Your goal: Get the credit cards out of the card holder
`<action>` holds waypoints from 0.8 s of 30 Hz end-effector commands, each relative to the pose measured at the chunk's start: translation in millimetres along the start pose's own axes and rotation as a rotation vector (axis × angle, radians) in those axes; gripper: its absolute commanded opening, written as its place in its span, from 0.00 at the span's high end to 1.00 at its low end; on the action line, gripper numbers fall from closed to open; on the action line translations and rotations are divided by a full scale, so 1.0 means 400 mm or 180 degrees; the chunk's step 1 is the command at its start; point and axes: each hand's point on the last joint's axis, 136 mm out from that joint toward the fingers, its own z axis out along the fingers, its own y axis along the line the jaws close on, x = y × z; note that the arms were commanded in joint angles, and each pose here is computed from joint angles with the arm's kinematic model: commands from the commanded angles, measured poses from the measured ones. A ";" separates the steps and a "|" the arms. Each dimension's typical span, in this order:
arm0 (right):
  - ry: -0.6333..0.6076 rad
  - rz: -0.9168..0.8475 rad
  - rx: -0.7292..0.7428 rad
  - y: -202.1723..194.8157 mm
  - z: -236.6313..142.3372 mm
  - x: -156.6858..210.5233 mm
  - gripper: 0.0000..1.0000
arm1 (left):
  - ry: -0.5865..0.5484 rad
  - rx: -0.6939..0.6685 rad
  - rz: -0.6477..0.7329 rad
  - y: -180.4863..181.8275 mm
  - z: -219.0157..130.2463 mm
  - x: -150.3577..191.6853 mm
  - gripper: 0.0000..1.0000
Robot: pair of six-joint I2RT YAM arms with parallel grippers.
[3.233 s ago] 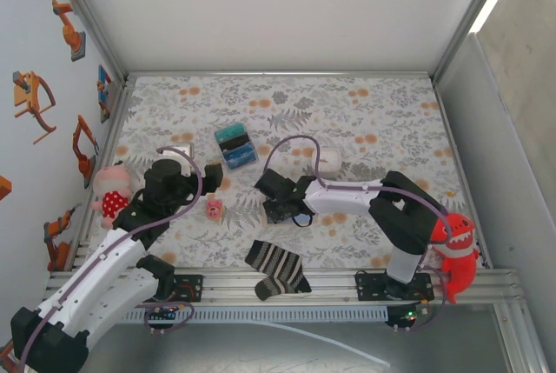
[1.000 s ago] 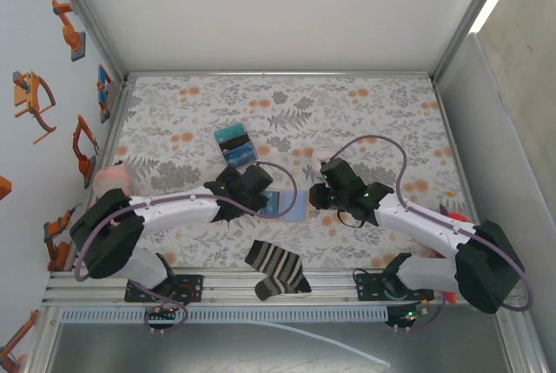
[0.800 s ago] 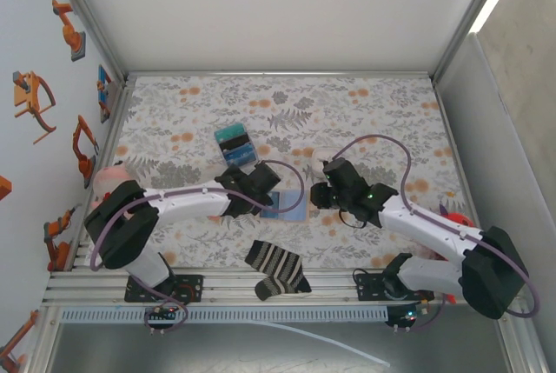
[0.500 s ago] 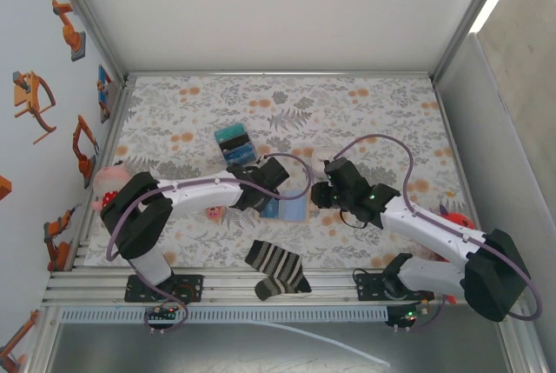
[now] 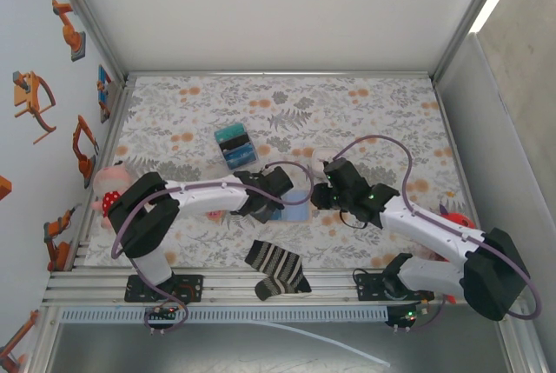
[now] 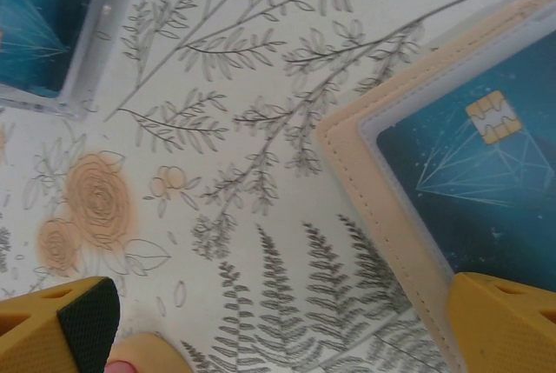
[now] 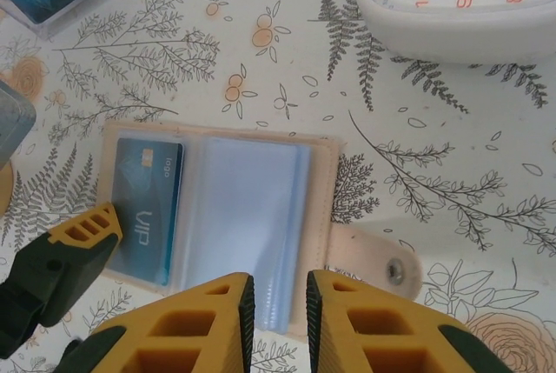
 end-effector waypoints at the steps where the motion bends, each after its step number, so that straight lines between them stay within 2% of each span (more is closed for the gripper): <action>1: 0.0083 0.0102 -0.0095 0.009 0.022 0.011 0.77 | 0.0044 0.0195 -0.0144 -0.030 -0.004 0.020 0.03; 6: 0.0225 0.0170 -0.0295 0.041 0.056 0.023 0.81 | -0.0032 0.0318 -0.0281 -0.038 -0.014 0.019 0.03; 14: 0.0351 0.0354 -0.0772 0.114 0.095 0.024 0.85 | -0.0369 0.0312 -0.0585 0.004 -0.050 -0.016 0.03; 18: 0.0412 0.0430 -0.0858 0.130 0.109 0.029 0.85 | -0.0480 0.0484 -0.0735 0.004 -0.049 -0.030 0.03; 24: 0.0544 0.0445 -0.0861 0.147 0.132 0.051 0.86 | -0.0431 0.0696 -0.0832 -0.011 -0.020 -0.023 0.03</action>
